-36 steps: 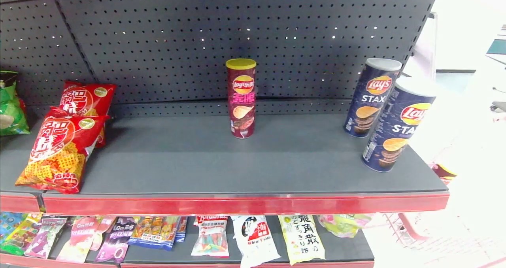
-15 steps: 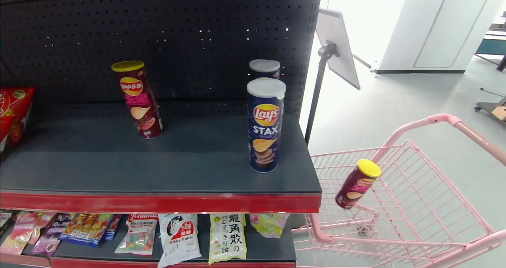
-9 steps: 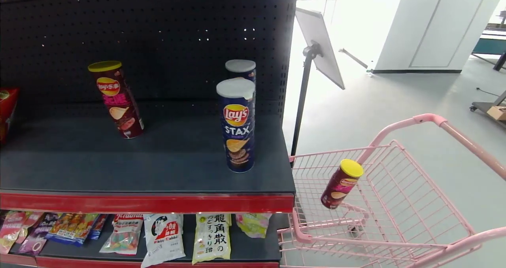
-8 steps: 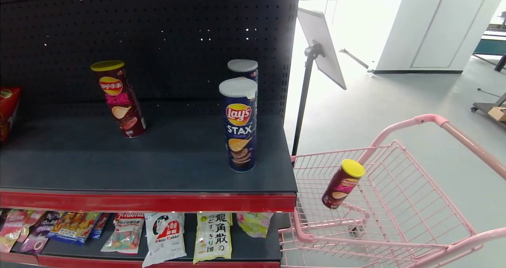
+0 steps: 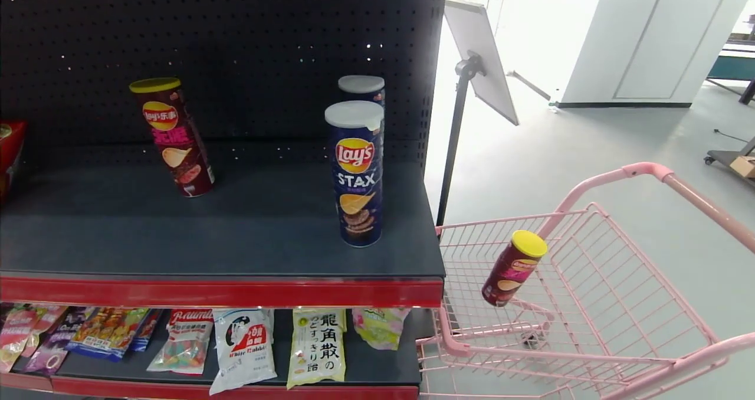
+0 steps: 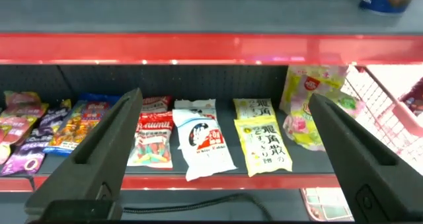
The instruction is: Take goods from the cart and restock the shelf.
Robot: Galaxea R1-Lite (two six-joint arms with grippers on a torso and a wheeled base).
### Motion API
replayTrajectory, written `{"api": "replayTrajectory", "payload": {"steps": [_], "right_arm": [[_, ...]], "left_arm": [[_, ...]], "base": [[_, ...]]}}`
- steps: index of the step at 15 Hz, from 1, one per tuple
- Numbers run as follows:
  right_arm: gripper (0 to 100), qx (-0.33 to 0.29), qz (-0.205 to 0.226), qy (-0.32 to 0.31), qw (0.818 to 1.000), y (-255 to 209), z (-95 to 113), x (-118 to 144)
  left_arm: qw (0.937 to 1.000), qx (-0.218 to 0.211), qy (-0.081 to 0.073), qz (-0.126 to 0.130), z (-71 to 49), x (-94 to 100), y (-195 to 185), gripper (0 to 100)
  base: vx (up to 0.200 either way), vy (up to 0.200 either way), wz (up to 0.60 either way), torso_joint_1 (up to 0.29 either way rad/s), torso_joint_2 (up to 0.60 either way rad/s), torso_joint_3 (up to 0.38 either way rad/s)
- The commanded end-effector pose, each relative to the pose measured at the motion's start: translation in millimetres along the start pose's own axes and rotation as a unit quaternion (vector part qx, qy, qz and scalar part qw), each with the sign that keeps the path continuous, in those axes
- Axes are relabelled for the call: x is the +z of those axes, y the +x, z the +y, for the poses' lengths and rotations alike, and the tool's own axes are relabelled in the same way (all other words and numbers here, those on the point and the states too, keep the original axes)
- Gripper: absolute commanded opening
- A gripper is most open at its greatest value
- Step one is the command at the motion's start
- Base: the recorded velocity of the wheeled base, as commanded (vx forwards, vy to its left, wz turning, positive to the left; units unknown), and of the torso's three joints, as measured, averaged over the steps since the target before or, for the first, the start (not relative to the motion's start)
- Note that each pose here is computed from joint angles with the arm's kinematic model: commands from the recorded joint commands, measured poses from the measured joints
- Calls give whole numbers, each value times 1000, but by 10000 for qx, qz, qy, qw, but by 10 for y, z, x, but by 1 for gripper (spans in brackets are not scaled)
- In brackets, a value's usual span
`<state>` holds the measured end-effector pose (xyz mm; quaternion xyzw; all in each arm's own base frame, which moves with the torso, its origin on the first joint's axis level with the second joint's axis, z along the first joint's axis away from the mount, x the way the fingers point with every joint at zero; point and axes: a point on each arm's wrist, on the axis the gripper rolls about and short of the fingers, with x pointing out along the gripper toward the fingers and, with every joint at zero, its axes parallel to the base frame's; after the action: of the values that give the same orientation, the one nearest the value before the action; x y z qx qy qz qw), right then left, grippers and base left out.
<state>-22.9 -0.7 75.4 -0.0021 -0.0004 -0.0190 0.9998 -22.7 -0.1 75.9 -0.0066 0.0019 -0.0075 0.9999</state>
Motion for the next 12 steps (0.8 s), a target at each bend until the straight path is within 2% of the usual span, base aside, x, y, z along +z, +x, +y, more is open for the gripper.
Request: {"api": "replayTrajectory", "payload": {"steps": [1,6,12], "right_arm": [[100,-1,4,-2,10000,1,0,1],[100,-1,12,-2,10000,1,0,-1],[100,-1,4,-2,10000,1,0,1]], "left_arm": [[10000,-1,-3,5,0,0,1,100],[10000,7,28,5,0,0,1,100],[10000,7,35,5,0,0,1,100]], "base": [[0,0,0,-154,359,203],[0,0,0,-136,332,189],[0,-200,0,-11,36,20]]}}
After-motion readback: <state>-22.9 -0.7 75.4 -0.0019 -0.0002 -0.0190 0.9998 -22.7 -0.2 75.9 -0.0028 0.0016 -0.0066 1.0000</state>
